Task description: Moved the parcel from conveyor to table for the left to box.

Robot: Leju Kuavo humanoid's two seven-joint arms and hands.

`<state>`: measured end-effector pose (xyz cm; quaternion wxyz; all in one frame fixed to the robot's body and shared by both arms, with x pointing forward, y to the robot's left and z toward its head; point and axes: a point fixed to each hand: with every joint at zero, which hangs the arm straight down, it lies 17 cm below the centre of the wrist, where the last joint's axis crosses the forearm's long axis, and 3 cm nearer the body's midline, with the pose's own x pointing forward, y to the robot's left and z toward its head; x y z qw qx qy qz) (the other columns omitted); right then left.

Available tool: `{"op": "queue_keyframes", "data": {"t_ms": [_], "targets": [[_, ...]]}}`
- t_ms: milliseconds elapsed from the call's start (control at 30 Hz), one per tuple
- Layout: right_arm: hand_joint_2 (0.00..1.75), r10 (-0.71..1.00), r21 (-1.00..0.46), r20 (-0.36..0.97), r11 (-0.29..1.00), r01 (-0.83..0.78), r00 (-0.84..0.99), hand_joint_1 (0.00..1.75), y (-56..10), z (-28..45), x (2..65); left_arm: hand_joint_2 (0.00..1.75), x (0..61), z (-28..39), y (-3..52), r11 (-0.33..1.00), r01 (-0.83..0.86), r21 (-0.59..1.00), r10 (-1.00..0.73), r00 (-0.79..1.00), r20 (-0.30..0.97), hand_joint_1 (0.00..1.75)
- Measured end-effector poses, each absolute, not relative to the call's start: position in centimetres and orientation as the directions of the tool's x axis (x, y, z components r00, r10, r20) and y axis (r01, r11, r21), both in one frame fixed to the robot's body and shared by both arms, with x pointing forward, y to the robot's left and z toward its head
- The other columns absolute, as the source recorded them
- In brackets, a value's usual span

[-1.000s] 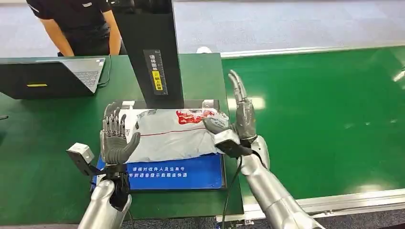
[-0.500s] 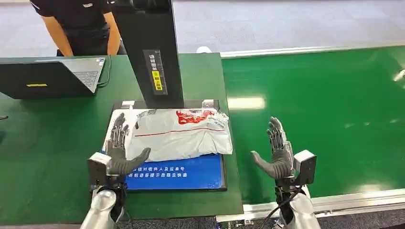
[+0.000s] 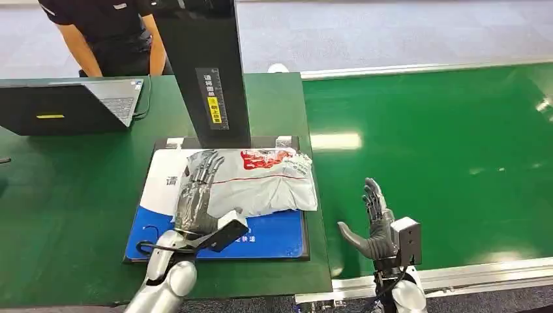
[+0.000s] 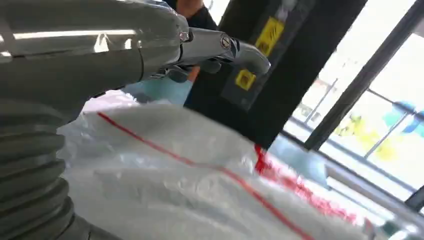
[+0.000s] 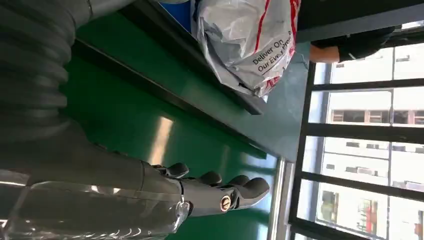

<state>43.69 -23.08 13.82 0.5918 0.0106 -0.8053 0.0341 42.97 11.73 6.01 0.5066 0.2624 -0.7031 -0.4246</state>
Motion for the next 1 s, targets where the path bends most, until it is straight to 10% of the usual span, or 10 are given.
{"op": "queue_keyframes", "data": {"t_ms": [433, 467, 500, 1000], "targets": [[1.75, 0.041, -0.045, 0.966, 0.999, -0.01, -0.256, 0.0, -23.5, 12.7, 43.4, 1.75, 45.0, -1.5, 16.5, 0.463, 0.25, 0.851, -0.88, 0.018, 0.474, 0.16], [1.75, 0.041, -0.044, 0.966, 0.999, -0.009, -0.254, 0.0, -23.4, 12.6, 43.4, 1.75, 45.0, -1.5, 16.7, 0.466, 0.251, 0.848, -0.879, 0.027, 0.476, 1.45], [1.75, 0.038, -0.041, 0.967, 0.999, -0.007, -0.253, 0.0, -23.4, 12.6, 43.3, 1.75, 45.0, -1.7, 16.9, 0.471, 0.25, 0.846, -0.877, 0.035, 0.479, 1.75], [1.75, 0.037, -0.035, 0.969, 0.999, 0.014, -0.244, 0.0, -24.0, 12.6, 42.8, 1.75, 45.5, -1.0, 17.7, 0.522, 0.22, 0.824, -0.847, 0.022, 0.53, 1.75]]}}
